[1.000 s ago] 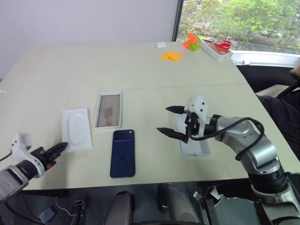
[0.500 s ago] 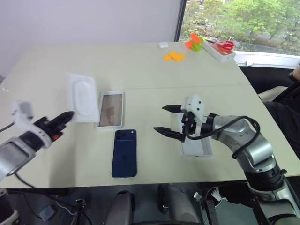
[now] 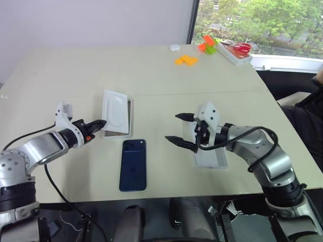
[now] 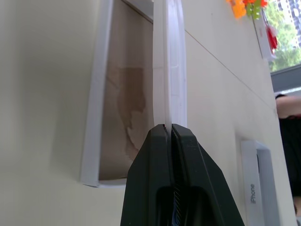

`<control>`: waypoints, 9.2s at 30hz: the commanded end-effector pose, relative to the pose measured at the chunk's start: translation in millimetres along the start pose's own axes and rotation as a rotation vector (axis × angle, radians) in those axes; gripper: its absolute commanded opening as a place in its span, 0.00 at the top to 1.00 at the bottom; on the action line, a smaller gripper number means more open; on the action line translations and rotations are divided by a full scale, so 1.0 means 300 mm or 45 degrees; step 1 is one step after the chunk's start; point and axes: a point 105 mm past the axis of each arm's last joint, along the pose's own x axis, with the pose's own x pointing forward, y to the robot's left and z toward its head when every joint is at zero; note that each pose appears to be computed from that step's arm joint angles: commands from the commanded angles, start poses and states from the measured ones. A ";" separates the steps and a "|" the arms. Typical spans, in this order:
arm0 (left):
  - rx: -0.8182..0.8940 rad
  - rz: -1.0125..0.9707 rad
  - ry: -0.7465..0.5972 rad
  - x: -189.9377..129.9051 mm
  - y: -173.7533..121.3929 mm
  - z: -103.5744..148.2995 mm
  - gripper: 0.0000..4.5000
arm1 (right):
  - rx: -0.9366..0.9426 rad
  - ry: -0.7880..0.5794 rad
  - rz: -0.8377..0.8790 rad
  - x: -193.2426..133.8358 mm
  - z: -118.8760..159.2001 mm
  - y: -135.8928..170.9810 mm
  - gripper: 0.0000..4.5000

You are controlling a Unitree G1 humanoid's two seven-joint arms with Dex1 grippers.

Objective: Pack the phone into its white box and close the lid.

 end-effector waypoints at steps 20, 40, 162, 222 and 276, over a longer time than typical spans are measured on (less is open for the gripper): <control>0.054 -0.023 0.083 -0.006 -0.011 0.004 0.98 | -0.053 -0.087 -0.005 -0.003 0.053 0.024 0.00; 0.071 -0.013 0.107 0.019 -0.002 -0.002 0.98 | -0.049 -0.083 -0.001 -0.001 0.048 0.028 0.00; 0.933 -0.067 0.041 0.027 -0.056 0.017 0.99 | -0.037 -0.114 -0.030 0.029 0.047 0.035 0.00; 0.131 -0.203 0.663 -0.143 -0.058 -0.465 0.00 | -0.588 0.342 0.641 0.296 -0.190 0.248 0.99; 0.043 -0.153 0.491 -0.090 -0.057 -0.398 0.62 | -0.537 0.313 0.595 0.320 -0.195 0.233 1.00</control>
